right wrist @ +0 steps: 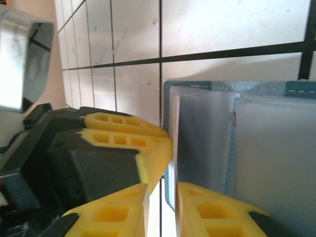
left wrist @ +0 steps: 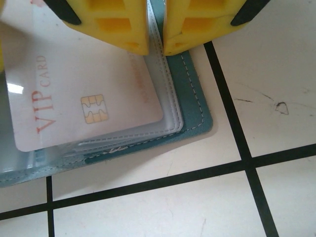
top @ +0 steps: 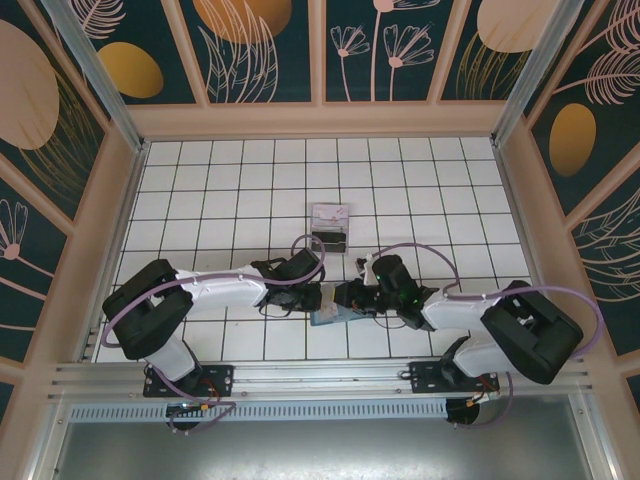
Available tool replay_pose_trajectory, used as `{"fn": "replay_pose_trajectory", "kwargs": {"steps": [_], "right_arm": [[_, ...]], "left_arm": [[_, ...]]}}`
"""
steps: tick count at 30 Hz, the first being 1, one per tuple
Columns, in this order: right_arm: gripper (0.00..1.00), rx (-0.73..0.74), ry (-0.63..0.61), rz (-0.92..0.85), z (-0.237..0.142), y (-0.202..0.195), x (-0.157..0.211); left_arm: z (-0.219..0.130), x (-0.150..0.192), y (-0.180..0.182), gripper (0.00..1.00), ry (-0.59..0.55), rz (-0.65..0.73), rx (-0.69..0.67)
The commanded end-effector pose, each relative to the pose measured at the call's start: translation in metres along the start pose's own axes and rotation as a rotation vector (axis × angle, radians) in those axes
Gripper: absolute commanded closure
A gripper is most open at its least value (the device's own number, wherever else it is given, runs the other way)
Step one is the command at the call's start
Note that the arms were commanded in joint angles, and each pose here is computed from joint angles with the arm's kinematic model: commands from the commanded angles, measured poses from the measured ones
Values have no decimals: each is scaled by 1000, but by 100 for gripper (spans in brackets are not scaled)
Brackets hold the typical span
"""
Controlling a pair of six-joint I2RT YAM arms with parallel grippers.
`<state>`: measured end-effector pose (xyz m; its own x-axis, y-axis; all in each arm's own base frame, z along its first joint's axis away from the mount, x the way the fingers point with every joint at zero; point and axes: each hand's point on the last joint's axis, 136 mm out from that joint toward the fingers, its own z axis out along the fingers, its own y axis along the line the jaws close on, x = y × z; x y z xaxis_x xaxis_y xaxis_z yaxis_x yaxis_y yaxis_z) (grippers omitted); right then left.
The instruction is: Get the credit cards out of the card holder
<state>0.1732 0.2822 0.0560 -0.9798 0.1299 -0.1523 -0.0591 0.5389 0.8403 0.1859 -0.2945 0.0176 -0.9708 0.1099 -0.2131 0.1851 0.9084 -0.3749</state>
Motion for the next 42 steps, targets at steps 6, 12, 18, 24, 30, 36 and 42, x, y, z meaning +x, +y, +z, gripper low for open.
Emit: {"fn": "replay_pose_trajectory", "kwargs": {"steps": [6, 12, 18, 24, 30, 36, 42], "right_arm": [[83, -21, 11, 3, 7, -1, -1], [86, 0, -11, -4, 0, -3, -3], [86, 7, -18, 1, -4, -5, -4], [88, 11, -24, 1, -7, -6, -3], [93, 52, -40, 0, -10, -13, -5], [96, 138, -57, -12, -17, -27, -6], [96, 237, -88, -41, -30, -38, -10]], "left_arm": [[5, 11, 3, 84, 58, -6, -8], [7, 12, 7, 84, 61, -3, -28], [9, 12, 13, 84, 62, -2, -58], [9, 13, 15, 84, 67, 2, -73], [8, 12, 15, 84, 65, 2, -74], [7, 13, 16, 84, 64, 2, -79], [7, 12, 15, 84, 64, 2, -78]]}}
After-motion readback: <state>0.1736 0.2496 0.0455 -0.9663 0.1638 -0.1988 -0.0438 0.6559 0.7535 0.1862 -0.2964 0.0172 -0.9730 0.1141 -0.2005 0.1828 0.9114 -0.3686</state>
